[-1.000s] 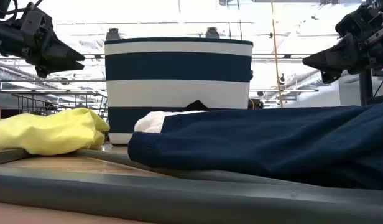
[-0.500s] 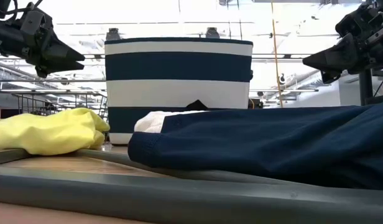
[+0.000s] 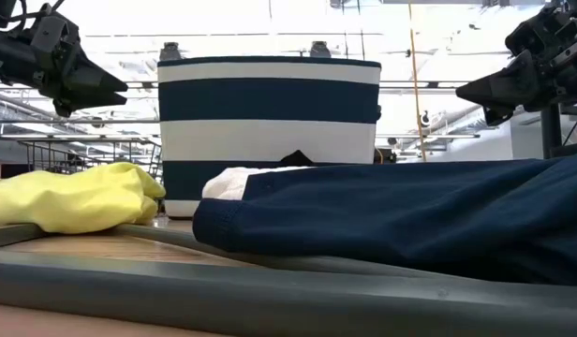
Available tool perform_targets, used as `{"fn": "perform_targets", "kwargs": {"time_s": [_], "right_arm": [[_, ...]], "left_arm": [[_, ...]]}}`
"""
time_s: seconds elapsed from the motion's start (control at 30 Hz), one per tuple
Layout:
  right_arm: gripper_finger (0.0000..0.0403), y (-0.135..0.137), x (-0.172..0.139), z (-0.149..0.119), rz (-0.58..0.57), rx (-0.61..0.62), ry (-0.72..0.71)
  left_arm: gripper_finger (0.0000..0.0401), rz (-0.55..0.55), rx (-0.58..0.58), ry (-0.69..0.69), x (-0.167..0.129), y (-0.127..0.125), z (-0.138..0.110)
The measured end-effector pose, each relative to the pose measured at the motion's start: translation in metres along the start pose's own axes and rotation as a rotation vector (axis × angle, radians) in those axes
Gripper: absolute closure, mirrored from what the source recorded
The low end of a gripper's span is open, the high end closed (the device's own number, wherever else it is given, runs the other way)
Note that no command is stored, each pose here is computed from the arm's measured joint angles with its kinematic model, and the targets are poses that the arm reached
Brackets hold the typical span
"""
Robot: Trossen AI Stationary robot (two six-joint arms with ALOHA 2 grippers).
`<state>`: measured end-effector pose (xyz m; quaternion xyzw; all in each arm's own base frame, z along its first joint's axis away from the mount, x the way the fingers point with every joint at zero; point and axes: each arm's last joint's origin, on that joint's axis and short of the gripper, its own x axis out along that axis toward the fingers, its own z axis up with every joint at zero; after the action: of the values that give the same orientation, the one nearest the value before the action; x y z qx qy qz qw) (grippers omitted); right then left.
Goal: Pick & Place Cloths
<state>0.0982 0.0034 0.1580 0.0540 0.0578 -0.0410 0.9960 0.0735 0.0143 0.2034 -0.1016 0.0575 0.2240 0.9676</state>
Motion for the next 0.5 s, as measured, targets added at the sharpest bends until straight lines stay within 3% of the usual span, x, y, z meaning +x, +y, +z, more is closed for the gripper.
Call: {"fn": "perform_targets", "kwargs": {"time_s": [0.1,0.3,0.5], "right_arm": [[0.0399,0.0000,0.0000,0.0000,0.000,-0.008,0.000],[0.0399,0.0000,0.0000,0.0000,0.000,-0.177,0.000],[0.0399,-0.0001,0.0000,0.0000,-0.003,-0.194,0.000]], "left_arm": [[0.0199,0.000,0.000,0.000,0.0000,0.0000,0.0000],[0.0199,0.000,0.000,0.000,0.0000,0.0000,0.0000],[0.0199,0.000,0.000,0.000,0.0000,0.0000,0.0000]]}}
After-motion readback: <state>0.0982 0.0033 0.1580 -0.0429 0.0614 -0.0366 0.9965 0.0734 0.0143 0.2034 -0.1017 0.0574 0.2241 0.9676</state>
